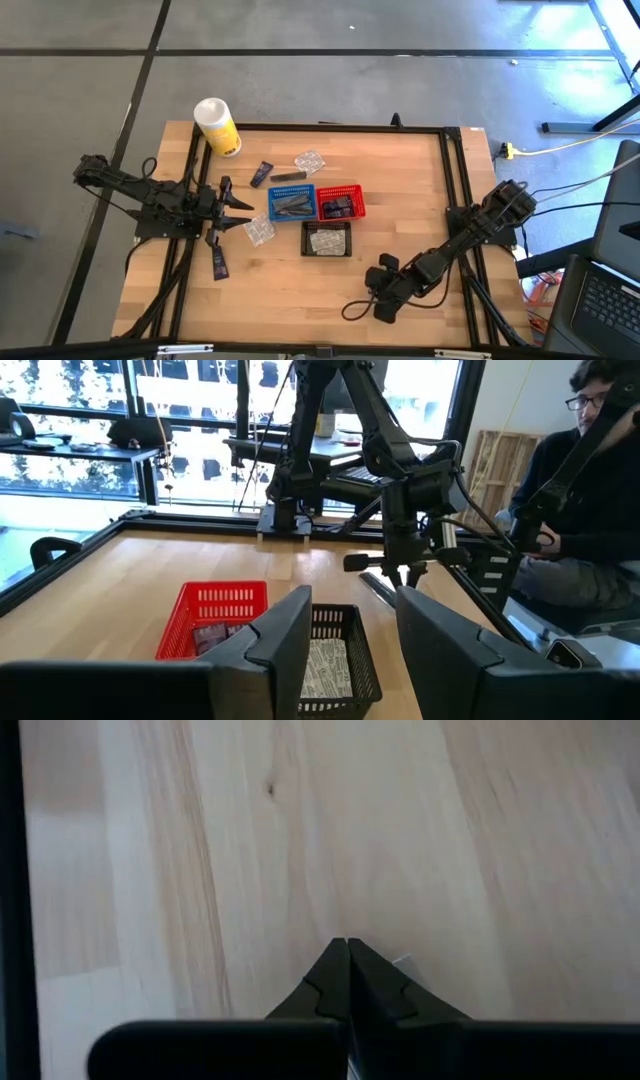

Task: Pick & Place Travel size toiletries
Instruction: Put the black comb into the blue bin

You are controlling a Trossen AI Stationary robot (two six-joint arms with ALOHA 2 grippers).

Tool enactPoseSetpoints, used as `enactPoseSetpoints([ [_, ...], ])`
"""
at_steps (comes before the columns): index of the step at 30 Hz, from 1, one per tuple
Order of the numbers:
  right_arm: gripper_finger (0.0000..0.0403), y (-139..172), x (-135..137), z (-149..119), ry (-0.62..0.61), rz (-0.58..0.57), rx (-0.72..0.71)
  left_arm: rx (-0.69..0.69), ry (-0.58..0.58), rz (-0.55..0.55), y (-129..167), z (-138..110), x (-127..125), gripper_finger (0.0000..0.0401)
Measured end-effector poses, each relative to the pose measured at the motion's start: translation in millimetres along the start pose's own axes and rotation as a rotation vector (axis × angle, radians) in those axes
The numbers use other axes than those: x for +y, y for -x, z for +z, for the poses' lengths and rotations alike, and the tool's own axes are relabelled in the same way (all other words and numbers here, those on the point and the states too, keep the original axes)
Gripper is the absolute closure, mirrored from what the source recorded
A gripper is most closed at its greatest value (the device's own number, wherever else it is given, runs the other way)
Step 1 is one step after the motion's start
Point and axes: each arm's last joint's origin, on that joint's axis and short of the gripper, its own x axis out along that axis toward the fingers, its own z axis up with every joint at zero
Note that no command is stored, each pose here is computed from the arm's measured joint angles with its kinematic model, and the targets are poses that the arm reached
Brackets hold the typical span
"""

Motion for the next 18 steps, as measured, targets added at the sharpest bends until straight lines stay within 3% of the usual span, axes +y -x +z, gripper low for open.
enactPoseSetpoints([
  [8, 0.0403, 13, 7, 10, 0.055, -0.017, -0.010, 0.000, 0.000, 0.000, 0, 0, 0, 0.0258],
  [18, 0.0403, 14, 1, 5, 0.025, -0.095, 0.051, -0.001, 0.000, 0.000, 0, 0, 0, 0.0258],
])
